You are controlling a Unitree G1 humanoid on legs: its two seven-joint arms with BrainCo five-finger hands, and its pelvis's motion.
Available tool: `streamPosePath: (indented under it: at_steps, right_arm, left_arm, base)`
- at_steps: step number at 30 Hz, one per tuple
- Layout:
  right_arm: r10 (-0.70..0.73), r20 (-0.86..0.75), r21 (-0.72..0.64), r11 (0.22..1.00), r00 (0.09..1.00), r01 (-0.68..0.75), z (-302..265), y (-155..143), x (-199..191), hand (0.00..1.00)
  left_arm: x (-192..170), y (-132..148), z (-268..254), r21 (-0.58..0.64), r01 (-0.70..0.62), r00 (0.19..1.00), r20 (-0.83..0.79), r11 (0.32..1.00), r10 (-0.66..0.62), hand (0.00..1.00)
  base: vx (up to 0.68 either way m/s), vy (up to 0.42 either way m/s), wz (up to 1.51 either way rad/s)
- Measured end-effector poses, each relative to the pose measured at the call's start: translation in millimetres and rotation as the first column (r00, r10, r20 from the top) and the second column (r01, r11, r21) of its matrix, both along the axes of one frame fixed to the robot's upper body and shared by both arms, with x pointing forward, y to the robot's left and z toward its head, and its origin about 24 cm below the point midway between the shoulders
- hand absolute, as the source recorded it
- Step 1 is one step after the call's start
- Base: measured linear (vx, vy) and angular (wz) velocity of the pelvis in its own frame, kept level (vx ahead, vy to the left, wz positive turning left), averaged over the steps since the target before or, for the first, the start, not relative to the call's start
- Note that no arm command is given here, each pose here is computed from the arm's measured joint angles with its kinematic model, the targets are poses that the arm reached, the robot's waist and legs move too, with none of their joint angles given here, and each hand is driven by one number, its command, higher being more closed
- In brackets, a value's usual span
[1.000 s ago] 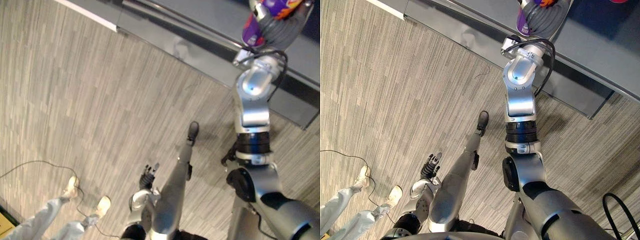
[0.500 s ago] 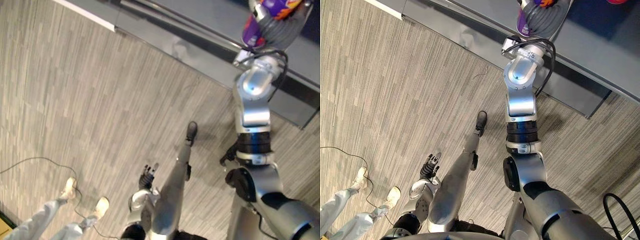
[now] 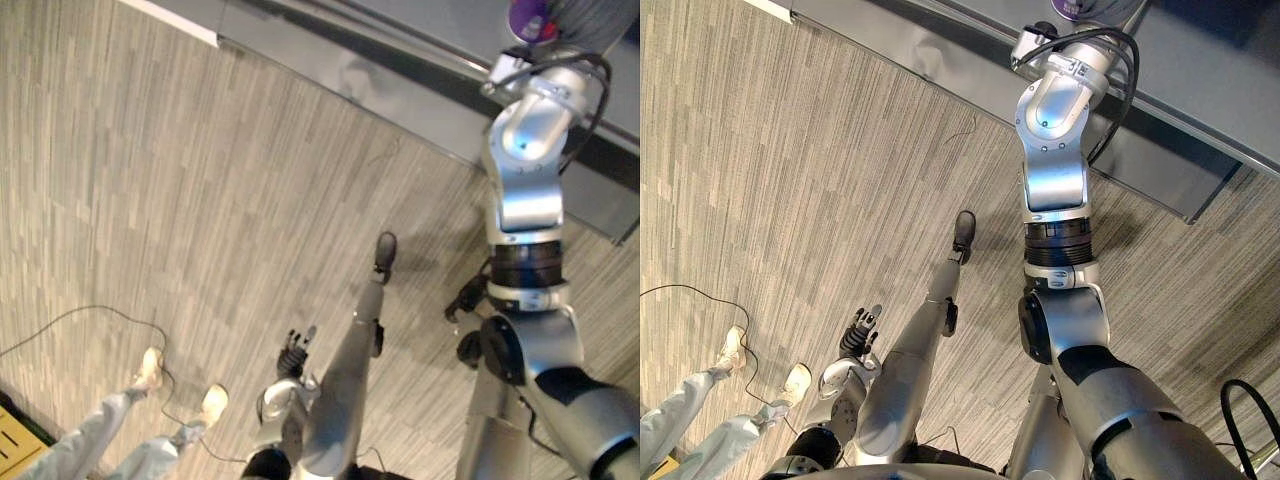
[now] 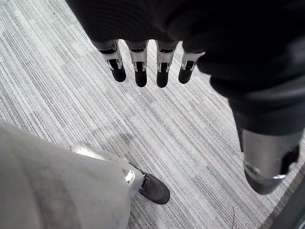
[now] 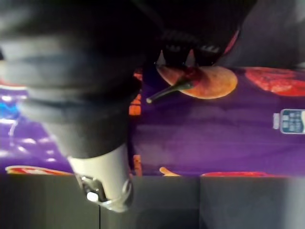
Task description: Put the gum and the chips on the shelf.
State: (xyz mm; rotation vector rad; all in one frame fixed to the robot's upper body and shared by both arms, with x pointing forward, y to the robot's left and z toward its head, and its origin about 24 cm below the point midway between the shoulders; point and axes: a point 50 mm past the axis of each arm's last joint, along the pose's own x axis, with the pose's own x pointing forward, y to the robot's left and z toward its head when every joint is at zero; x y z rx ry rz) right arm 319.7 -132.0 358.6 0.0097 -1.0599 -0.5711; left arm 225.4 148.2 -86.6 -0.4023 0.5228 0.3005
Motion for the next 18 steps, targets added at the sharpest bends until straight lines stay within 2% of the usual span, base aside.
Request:
streamPosePath:
  at_steps: [2,3,18]
  right_arm:
    - [0.001,0.010,-0.009,1.000,1.000,-0.001,2.7,1.3,-1.1,1.00]
    - [-0.001,0.011,-0.017,1.000,1.000,0.001,3.1,1.7,-1.3,0.00]
    - [0.010,-0.078,-0.058,0.998,0.997,-0.015,-15.6,1.9,8.3,0.00]
  left_arm:
    - [-0.2,0.7,-0.2,-0.007,-0.014,1.000,-0.001,1.000,0.014,0.00]
    - [-0.4,0.8,-0.3,-0.012,-0.019,1.000,-0.001,1.000,0.019,0.00]
    - [-0.4,-0.8,-0.4,-0.044,-0.037,0.999,-0.003,0.998,0.037,0.00]
  base:
    - [0.02,-0.033,-0.03]
    - [0.03,-0.033,-0.04]
    - [0.02,-0.041,-0.01]
